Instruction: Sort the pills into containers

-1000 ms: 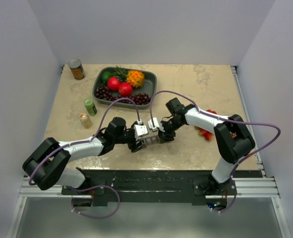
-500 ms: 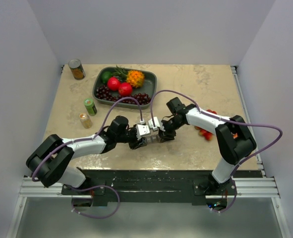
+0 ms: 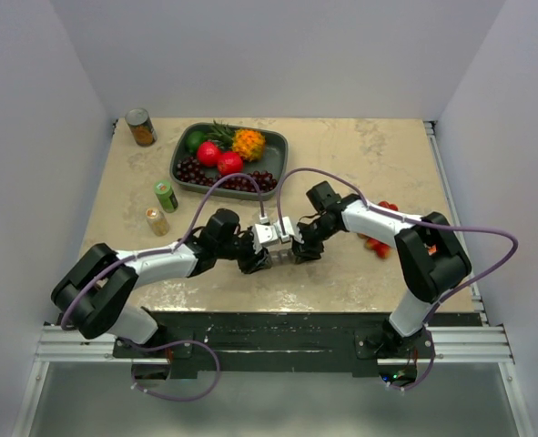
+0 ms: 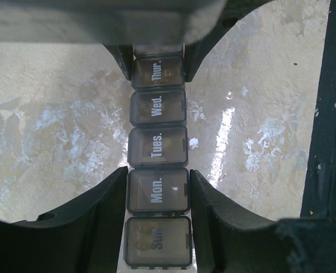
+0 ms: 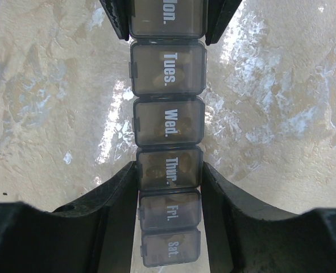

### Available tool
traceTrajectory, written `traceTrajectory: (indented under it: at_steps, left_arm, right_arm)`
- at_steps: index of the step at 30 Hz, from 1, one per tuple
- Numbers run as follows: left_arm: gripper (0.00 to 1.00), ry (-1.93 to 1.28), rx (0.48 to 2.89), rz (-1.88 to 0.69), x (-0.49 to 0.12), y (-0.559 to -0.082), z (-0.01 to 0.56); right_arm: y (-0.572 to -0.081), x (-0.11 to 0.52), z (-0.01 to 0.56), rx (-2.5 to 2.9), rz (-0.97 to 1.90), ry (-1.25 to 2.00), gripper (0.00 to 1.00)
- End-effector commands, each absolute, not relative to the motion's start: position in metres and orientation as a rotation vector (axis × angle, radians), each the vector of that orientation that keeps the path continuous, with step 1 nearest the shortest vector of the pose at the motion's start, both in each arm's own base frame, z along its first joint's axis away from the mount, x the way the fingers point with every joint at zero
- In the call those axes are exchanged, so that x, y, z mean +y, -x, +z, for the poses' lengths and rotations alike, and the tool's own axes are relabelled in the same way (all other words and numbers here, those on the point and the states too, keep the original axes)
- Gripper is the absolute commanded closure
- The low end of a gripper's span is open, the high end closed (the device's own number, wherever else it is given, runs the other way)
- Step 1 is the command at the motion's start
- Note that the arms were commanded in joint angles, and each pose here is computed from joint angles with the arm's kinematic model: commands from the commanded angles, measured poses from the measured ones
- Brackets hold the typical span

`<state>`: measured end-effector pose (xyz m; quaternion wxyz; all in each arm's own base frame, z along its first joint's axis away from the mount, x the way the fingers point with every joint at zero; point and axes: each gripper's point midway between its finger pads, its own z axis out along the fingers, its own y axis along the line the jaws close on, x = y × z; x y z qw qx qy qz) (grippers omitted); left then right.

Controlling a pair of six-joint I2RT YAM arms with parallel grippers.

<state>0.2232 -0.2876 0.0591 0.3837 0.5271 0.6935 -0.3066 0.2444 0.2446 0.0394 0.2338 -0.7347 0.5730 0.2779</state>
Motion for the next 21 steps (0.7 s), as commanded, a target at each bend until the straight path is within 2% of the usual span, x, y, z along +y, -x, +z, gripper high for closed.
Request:
traceTrajectory:
  at_steps: [1, 15, 21]
  left_arm:
    - [1.00, -1.316, 1.721, -0.891, -0.307, -0.225, 0.083]
    - [1.00, -1.195, 1.846, -0.982, -0.302, -0.231, 0.080]
    - [0.88, -1.152, 1.881, -1.002, -0.301, -0.235, 0.080]
  right_arm:
    - [-0.258, 0.254, 0.059, 1.490, 0.688, 1.970, 1.00]
    - [-0.268, 0.253, 0.062, 1.480, 0.608, 1.935, 1.00]
    - [-0.268, 0.253, 0.062, 1.479, 0.605, 1.931, 1.00]
